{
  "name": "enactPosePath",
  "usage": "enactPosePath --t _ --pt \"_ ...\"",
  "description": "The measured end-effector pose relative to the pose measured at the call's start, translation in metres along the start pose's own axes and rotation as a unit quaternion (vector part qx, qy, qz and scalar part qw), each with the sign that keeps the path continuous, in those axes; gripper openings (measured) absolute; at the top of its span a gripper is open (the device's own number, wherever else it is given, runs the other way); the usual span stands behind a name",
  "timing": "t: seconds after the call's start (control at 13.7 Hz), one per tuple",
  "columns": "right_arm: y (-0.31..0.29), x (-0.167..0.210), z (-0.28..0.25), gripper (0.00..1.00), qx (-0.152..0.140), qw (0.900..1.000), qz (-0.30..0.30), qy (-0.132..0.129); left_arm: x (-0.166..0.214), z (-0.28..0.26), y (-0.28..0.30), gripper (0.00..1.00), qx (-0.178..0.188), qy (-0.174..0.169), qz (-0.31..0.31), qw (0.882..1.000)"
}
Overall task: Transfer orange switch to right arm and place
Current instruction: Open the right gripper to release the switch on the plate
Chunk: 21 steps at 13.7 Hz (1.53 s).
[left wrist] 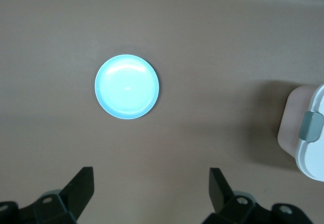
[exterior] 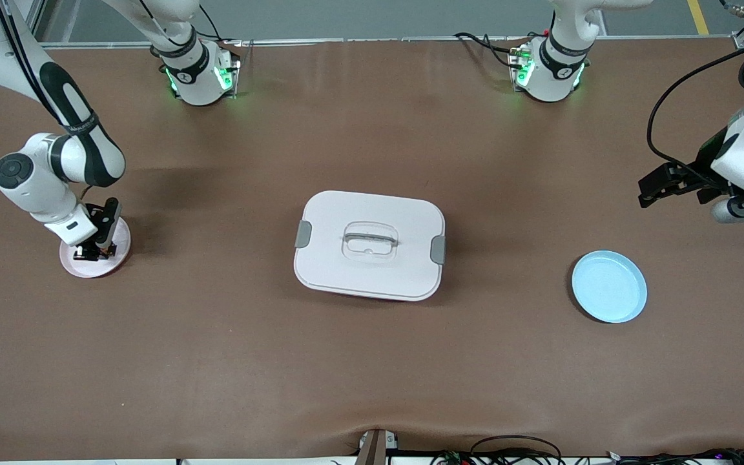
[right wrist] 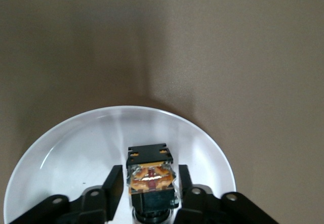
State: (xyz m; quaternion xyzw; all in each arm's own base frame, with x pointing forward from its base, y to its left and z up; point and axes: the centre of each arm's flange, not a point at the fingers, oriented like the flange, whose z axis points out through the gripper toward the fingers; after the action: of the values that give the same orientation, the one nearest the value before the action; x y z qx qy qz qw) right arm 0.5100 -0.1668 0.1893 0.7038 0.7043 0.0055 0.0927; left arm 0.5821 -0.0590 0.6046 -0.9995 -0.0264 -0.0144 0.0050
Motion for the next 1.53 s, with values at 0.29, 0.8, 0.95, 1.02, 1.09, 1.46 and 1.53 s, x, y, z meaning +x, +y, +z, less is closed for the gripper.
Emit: enactPosePath --t 0.29,0.8,0.95,1.02,1.09,1.46,1.53 --pt "0.003 -0.001 -0.002 0.96 -0.003 1.0 0.001 -0.001 -0.007 0.002 0.0 1.0 -0.002 0.0 0.001 1.0" --pt "0.011 0.016 -0.011 1.0 0.023 0.995 0.099 0.0 -0.008 0.011 -0.006 1.0 -0.001 -0.007 0.003 1.0" --pt "0.017 0.029 -0.021 1.0 0.034 0.991 0.133 -0.003 -0.01 0.015 -0.007 1.0 -0.002 0.003 0.004 1.0" --pt "0.021 0.034 -0.029 1.0 0.045 0.988 0.148 -0.007 -0.014 0.016 -0.006 1.0 -0.002 0.009 0.005 1.0" --pt "0.026 0.039 -0.04 1.0 0.061 0.985 0.161 -0.013 -0.019 0.016 -0.005 1.0 -0.002 0.012 0.007 1.0" --pt "0.047 0.058 -0.122 1.0 0.105 0.965 0.237 -0.05 -0.026 0.01 -0.006 1.0 -0.003 0.023 0.014 1.0" --pt "0.047 0.059 -0.137 1.0 0.108 0.96 0.254 -0.052 -0.025 0.008 -0.007 1.0 -0.003 0.027 0.016 1.0"
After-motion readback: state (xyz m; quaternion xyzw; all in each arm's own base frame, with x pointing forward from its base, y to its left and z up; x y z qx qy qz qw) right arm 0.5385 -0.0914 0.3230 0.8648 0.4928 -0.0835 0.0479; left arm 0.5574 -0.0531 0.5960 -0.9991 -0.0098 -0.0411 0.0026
